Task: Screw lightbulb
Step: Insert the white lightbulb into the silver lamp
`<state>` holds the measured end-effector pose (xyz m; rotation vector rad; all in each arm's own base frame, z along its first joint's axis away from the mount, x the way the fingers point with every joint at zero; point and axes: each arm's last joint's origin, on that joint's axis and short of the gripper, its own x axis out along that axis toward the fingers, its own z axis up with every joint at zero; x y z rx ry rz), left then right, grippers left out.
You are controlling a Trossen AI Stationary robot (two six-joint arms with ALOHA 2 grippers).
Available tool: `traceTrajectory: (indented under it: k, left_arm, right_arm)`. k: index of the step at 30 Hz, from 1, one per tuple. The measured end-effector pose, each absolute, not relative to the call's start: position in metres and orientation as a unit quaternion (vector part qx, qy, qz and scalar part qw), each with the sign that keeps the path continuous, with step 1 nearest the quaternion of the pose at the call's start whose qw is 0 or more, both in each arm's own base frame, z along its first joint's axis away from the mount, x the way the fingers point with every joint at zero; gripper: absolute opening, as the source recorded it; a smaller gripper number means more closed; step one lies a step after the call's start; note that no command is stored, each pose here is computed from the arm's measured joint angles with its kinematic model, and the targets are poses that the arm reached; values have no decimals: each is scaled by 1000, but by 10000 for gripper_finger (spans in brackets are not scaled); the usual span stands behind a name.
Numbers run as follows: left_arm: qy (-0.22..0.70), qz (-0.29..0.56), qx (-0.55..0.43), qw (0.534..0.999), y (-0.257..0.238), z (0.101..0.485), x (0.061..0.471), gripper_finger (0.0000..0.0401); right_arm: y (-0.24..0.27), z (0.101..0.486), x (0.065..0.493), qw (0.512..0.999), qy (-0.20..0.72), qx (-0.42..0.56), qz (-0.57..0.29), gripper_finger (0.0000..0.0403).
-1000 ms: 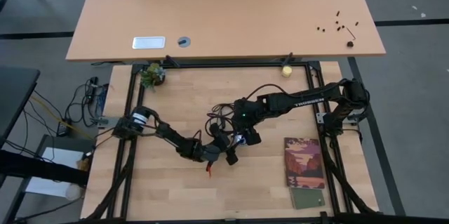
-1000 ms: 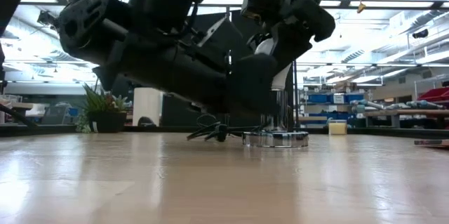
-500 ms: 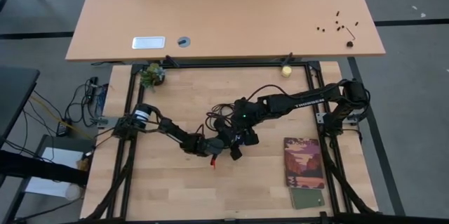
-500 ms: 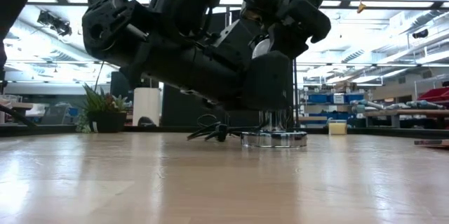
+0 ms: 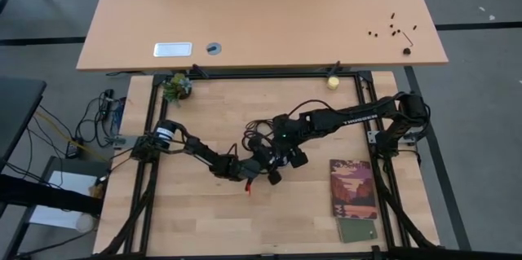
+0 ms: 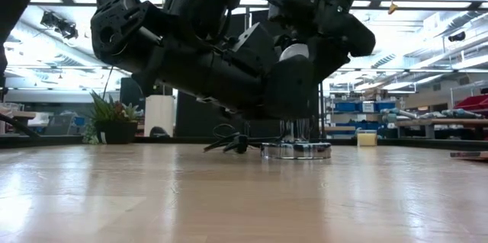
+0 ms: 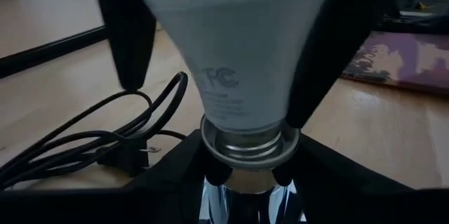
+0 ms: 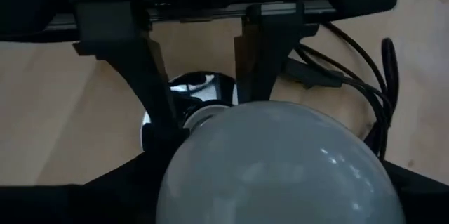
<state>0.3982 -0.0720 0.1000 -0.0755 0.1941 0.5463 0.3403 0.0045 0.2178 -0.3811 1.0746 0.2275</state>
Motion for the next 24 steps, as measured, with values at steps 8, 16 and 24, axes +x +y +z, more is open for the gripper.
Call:
traceTrajectory:
  k: [8,16,24]
  left_arm:
    - [92,278,-47,955,-71,100,398,181]
    - [92,280,-47,954,-69,100,398,182]
    - [92,280,-47,954,-69,100,398,183]
  right_arm:
    - [19,223,339,835,522,-145,99,263]
    - [13,222,339,835,526,-133,92,263]
    - [8,222,341,837,523,-134,88,250]
